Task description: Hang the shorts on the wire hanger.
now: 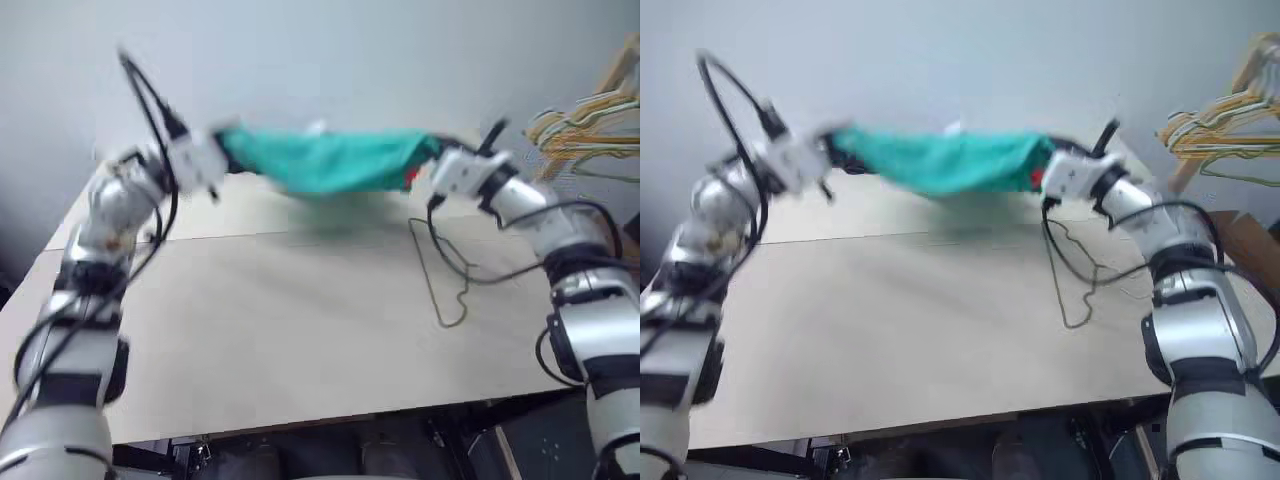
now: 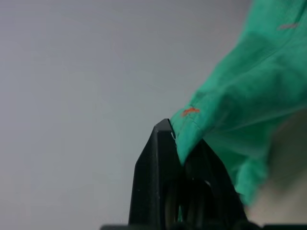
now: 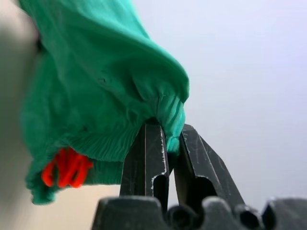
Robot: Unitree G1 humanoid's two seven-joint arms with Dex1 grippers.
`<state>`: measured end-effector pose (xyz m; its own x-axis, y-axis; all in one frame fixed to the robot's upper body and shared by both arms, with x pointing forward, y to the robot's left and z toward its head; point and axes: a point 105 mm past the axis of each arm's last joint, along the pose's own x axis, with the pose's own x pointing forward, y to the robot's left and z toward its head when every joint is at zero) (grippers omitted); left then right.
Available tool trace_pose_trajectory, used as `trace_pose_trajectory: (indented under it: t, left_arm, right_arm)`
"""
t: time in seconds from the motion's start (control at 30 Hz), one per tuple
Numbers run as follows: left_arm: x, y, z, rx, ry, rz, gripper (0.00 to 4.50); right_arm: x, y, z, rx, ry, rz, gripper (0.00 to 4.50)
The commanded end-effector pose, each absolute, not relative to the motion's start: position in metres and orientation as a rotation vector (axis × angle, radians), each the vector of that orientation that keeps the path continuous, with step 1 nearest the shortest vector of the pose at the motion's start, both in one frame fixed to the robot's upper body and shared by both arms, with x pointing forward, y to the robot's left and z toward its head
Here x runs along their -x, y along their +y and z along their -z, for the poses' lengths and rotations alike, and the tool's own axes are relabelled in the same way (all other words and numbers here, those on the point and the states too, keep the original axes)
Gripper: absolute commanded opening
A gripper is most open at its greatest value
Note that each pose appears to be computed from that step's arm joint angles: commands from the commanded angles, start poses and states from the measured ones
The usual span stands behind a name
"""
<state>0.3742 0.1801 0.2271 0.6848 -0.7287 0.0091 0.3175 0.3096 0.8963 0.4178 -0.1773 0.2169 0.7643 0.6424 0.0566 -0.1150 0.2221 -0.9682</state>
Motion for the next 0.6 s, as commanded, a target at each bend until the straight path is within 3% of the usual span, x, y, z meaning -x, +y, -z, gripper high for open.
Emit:
trace_pose_trajectory:
  t: [0.03, 0.13, 0.33, 0.6]
  left_arm:
    - [-0.334, 0.172, -0.228, -1.037, -0.421, 0.913, 0.02]
    - [-0.298, 0.185, -0.186, -1.073, -0.192, 1.102, 0.02]
    - [-0.254, 0.203, -0.155, -1.08, 0.123, 1.313, 0.02]
    - [-0.214, 0.212, -0.14, -1.057, 0.313, 1.48, 0.02]
  right_arm:
    - [-0.395, -0.17, -0.198, 1.293, -0.533, -0.732, 0.03]
    - [-0.379, -0.174, -0.159, 1.354, -0.455, -0.865, 0.03]
    - [-0.37, -0.181, -0.14, 1.416, -0.42, -0.913, 0.03]
    - [-0.358, -0.171, -0.117, 1.481, -0.463, -0.972, 0.03]
